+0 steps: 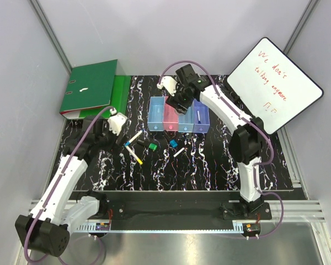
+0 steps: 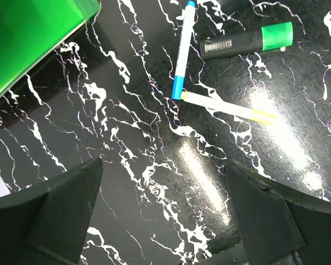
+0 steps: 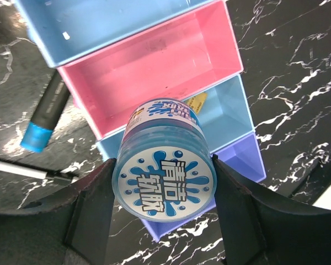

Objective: Sort the stationery into containers
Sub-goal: Place the stationery in the storage box.

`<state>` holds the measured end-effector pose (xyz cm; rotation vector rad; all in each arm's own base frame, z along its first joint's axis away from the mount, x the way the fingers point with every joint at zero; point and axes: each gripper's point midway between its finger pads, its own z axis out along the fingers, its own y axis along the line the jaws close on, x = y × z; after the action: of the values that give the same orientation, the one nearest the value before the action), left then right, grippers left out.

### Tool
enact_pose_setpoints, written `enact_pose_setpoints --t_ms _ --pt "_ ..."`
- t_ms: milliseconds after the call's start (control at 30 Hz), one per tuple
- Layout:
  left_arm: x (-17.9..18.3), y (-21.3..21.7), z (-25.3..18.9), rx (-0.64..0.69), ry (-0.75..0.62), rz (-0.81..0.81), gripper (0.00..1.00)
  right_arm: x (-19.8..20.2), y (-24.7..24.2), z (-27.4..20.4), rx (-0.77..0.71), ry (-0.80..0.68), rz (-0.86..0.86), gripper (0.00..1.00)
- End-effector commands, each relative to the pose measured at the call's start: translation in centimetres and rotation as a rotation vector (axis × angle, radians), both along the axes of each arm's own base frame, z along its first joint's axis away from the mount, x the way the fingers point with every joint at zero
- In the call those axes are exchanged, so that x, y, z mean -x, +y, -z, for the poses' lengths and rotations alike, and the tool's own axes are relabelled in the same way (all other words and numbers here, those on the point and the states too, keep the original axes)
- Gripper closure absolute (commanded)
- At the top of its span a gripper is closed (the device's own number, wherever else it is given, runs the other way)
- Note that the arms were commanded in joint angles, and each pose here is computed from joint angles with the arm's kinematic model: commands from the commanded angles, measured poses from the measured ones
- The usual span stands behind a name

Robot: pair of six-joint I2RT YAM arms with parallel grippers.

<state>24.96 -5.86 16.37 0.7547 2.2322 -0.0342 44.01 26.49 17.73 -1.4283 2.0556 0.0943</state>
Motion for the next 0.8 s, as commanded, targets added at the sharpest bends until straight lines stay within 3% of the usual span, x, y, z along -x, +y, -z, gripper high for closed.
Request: enact_pose_setpoints --t_ms 0,233,767 --pt "-1.6 -0.8 -1.9 0.035 -0.051 0.01 0.01 -2.5 0.0 0.0 -0.018 -0.037 -0.005 0.6" --pt "-2.0 -1.0 -1.4 0.035 -0.032 0.017 0.01 -4.2 -1.9 0.4 -0.04 -0.037 0.055 0.6" --pt "-3.0 -1.4 -1.5 0.039 -0.033 0.023 0.01 -2.5 -2.2 3.0 -0.034 0.015 0.025 0.6"
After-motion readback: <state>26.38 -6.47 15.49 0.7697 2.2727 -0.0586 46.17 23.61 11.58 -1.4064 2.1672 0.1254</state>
